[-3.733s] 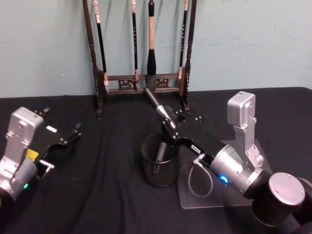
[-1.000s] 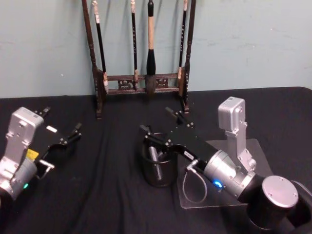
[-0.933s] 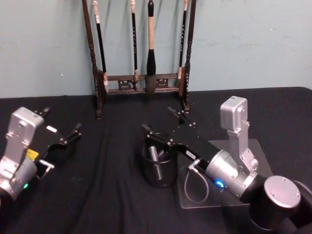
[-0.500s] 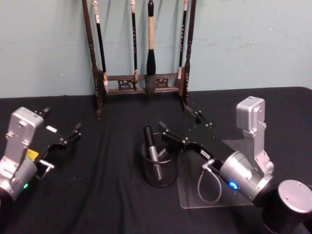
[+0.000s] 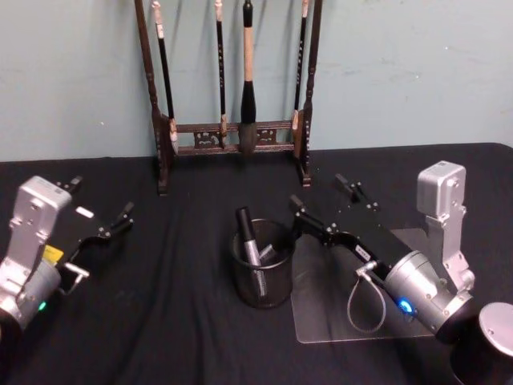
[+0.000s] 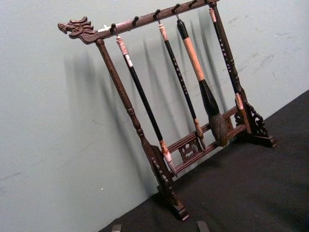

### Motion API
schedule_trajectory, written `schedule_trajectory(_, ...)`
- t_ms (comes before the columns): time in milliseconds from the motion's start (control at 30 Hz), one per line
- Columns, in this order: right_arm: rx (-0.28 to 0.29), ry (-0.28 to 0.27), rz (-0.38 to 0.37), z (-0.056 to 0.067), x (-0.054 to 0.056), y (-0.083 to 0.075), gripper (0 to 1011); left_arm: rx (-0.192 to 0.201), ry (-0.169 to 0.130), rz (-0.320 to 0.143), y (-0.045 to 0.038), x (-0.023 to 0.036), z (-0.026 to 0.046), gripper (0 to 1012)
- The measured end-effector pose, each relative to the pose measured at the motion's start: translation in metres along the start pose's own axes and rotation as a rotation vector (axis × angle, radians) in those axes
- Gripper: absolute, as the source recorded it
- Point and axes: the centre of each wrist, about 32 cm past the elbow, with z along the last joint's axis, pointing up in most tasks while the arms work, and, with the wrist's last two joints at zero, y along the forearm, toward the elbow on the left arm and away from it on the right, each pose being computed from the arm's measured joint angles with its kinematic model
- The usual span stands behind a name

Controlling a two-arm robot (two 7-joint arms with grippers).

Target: Pick up the water-based marker from the table and place it into the pen holder.

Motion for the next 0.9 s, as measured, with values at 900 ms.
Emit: schedule_trajectory(900, -0.032, -0.045, -0.109, -0.021, 0.022, -0.002, 1002, 0.000, 0.000, 0.000, 0.0000, 0.0000, 0.0000, 1009)
